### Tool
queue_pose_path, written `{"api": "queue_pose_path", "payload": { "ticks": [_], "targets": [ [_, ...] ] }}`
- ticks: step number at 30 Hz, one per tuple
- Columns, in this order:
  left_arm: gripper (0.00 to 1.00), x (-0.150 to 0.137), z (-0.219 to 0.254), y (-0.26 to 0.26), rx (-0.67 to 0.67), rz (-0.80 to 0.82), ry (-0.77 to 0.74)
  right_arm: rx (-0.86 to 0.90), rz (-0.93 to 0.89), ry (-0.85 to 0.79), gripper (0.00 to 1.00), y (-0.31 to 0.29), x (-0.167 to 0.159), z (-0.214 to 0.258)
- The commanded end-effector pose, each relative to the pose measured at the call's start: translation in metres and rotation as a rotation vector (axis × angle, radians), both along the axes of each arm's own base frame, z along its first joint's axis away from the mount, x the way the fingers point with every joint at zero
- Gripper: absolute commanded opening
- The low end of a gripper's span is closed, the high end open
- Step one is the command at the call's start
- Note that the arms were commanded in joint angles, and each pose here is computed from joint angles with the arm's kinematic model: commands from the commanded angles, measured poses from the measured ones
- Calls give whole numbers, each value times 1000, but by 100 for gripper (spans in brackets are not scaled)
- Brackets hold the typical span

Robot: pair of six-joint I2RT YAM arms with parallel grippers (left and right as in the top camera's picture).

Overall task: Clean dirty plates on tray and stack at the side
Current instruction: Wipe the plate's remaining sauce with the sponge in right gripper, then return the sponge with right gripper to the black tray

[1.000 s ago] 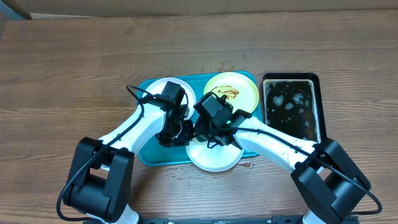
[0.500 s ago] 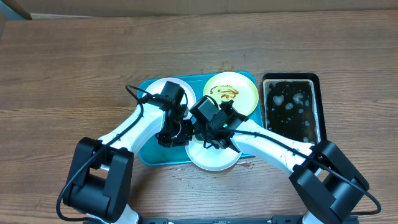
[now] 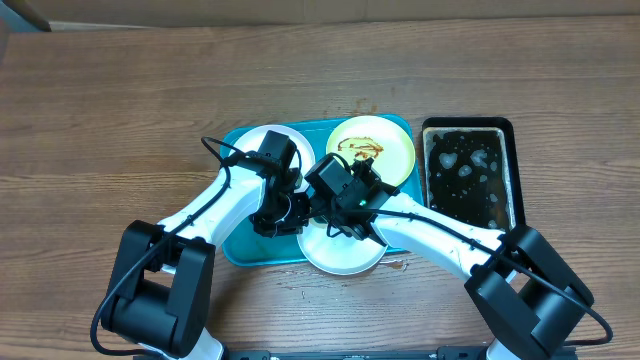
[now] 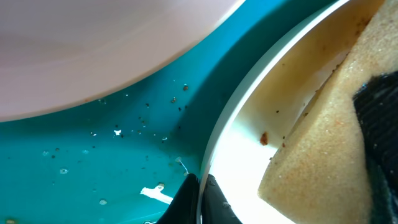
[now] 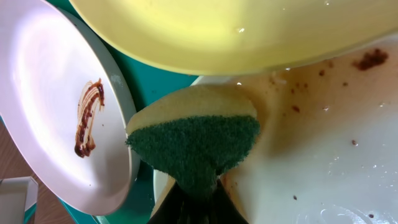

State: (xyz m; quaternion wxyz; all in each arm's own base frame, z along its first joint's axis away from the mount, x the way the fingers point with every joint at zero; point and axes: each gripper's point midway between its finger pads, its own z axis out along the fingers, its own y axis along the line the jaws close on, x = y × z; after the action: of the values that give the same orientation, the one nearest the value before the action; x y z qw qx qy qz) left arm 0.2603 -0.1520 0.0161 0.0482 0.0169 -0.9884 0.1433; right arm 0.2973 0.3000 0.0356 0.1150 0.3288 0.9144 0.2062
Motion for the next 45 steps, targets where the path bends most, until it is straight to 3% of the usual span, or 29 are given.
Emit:
{"api": "queue_pose_path", "payload": {
  "ticks": [1, 11, 23, 33, 38, 45],
  "targets": [
    [4, -1, 1, -7, -21, 3, 13, 0, 9, -18, 4, 4, 0, 2],
    [4, -1, 1, -7, -21, 3, 13, -70, 31, 42, 4, -3, -14, -19],
    [4, -3, 1, -6, -17, 3, 22, -219, 475, 125, 4, -41, -35, -31],
    [4, -2, 0, -2, 5, 3, 14, -287, 617, 214, 4, -85, -41, -34],
    [4, 4, -1, 6, 46, 35, -4, -307, 718, 206, 4, -84, -45, -13],
    [4, 22, 14, 24, 155, 65, -73, -263, 727, 20, 4, -80, -27, 59]
  ]
}}
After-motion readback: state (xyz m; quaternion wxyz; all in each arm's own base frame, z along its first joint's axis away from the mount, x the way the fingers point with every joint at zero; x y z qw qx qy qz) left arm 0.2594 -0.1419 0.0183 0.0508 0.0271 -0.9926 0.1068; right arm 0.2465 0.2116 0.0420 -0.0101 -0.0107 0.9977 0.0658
